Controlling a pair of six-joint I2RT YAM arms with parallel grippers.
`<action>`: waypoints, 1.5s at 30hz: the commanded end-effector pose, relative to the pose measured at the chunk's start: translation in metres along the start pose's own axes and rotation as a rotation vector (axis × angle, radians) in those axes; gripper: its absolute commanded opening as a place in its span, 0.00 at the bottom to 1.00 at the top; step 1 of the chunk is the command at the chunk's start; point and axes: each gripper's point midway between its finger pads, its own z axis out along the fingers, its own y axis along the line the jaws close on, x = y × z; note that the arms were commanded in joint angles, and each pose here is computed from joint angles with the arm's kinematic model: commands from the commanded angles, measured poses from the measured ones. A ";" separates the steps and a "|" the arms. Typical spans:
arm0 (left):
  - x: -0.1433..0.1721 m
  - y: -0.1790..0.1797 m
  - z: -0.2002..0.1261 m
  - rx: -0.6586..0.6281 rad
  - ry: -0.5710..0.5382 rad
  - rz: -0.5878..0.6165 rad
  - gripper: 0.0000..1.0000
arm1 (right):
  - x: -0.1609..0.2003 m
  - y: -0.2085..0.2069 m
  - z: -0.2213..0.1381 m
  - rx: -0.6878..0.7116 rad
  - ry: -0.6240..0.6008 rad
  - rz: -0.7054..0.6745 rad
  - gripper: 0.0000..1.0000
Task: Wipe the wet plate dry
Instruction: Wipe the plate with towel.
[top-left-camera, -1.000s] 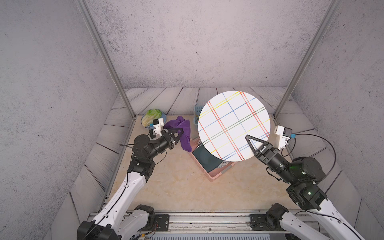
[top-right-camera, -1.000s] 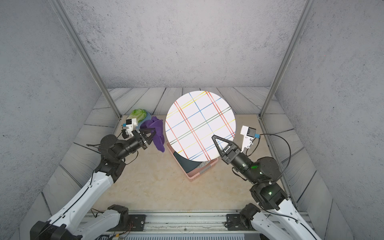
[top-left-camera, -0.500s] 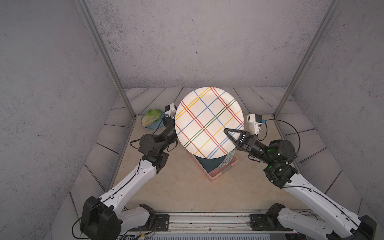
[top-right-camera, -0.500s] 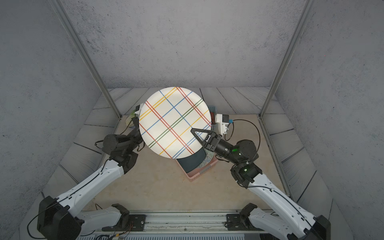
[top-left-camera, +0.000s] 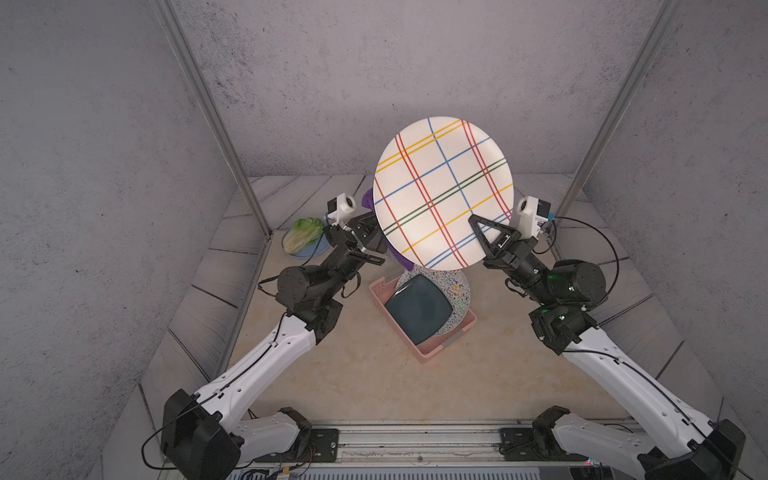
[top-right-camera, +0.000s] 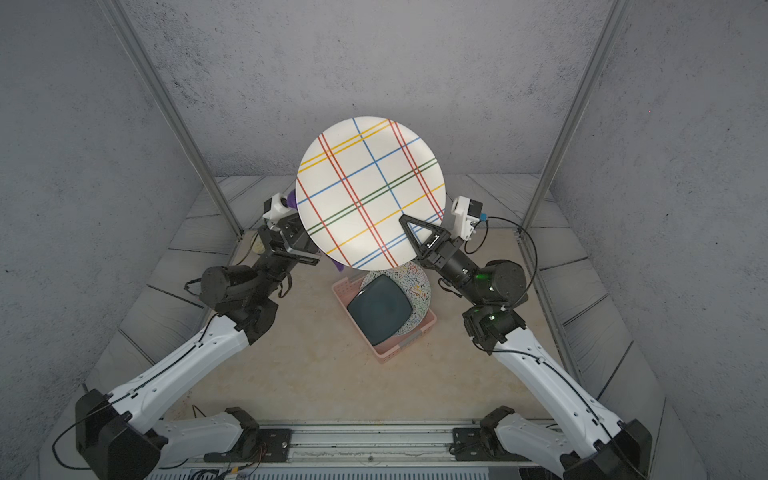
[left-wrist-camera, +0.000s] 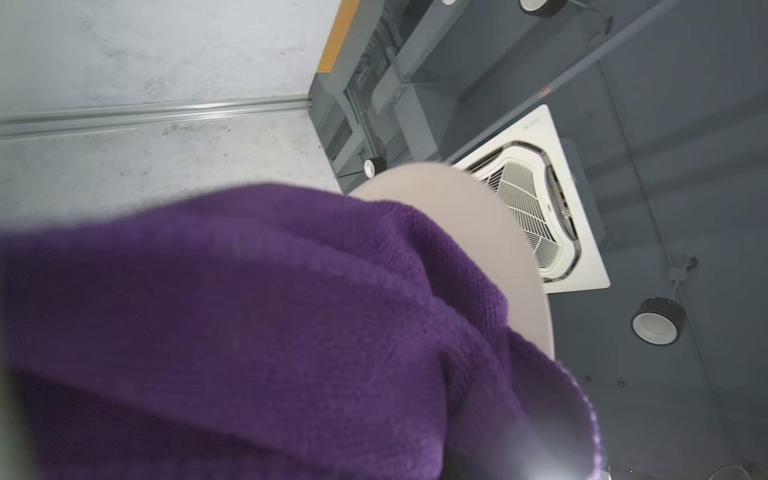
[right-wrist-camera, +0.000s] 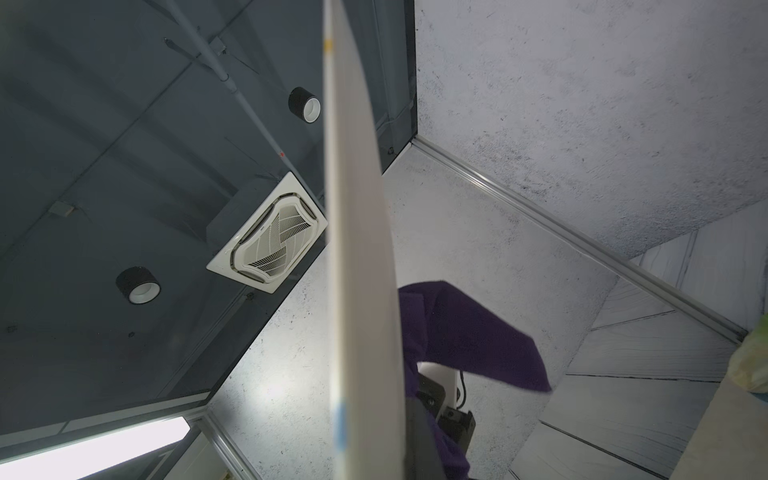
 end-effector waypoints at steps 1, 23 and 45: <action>0.030 -0.035 0.017 0.138 0.107 0.007 0.00 | 0.024 0.000 0.002 -0.019 0.063 -0.013 0.00; 0.024 0.086 -0.116 -0.810 0.073 0.716 0.00 | -0.022 -0.065 -0.017 0.325 0.020 -0.148 0.00; 0.089 0.231 -0.148 -1.194 0.713 0.966 0.00 | 0.045 -0.033 -0.006 0.247 0.102 -0.234 0.00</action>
